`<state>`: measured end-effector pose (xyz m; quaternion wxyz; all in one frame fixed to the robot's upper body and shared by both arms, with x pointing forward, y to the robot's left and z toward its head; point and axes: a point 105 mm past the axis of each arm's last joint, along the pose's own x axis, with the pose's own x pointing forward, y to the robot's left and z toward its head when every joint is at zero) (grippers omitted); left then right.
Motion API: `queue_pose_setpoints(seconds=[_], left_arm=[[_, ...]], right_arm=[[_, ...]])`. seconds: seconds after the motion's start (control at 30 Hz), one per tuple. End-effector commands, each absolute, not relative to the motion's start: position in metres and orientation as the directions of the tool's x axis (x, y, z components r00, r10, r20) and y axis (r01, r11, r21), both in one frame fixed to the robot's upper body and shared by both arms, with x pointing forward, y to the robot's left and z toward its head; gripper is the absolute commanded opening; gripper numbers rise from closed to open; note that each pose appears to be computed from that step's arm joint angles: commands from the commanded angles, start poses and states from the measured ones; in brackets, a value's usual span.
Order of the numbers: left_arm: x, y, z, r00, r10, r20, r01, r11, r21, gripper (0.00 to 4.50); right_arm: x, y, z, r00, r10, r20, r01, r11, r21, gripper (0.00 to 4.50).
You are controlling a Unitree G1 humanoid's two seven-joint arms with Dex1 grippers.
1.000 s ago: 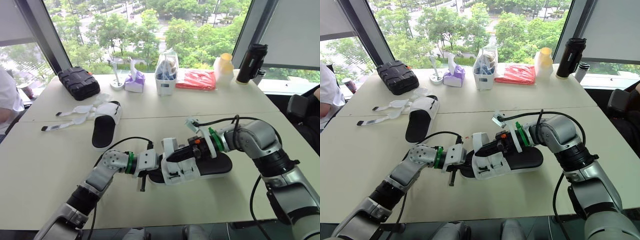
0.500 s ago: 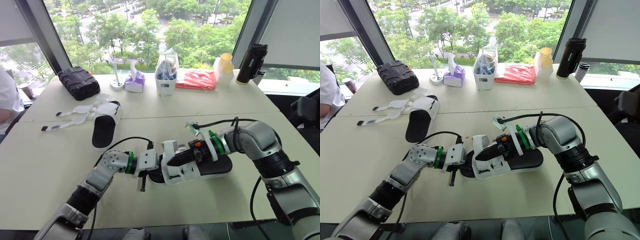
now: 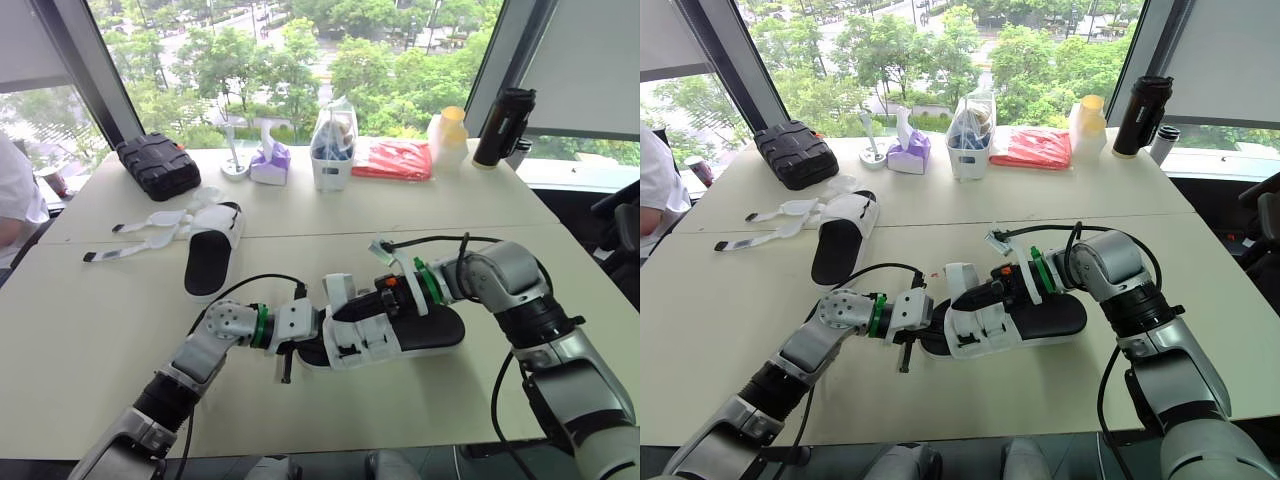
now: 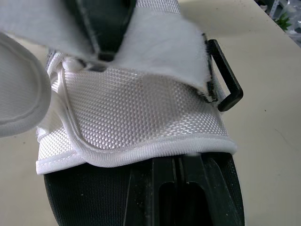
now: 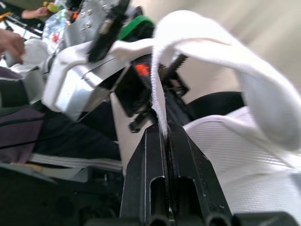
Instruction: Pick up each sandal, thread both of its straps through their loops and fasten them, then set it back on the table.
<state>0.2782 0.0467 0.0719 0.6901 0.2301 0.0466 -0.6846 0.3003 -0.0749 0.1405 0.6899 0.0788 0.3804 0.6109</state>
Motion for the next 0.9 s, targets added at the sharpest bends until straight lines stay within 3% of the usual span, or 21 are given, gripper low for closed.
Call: queue_pose_setpoints(seconds=[0.03,0.33,0.67,0.9], left_arm=[[0.262,0.058,0.021,0.007,-0.848,-0.53,0.992,-0.063,0.114,0.0],[0.263,0.059,0.021,0.009,-0.847,-0.532,0.992,-0.061,0.114,0.0],[0.264,0.058,0.022,0.008,-0.847,-0.531,0.991,-0.064,0.117,0.0],[0.264,0.058,0.022,0.009,-0.847,-0.531,0.991,-0.062,0.116,0.0]], right_arm=[[0.302,-0.071,0.142,-0.028,0.893,-0.45,-0.849,0.216,0.482,0.05],[0.289,-0.076,0.138,-0.072,0.867,-0.492,-0.929,0.121,0.35,0.05],[0.3,-0.074,0.135,0.018,0.839,-0.543,-0.994,0.075,0.083,0.05],[0.297,-0.073,0.143,0.01,0.854,-0.52,-1.0,0.021,0.017,0.05]])
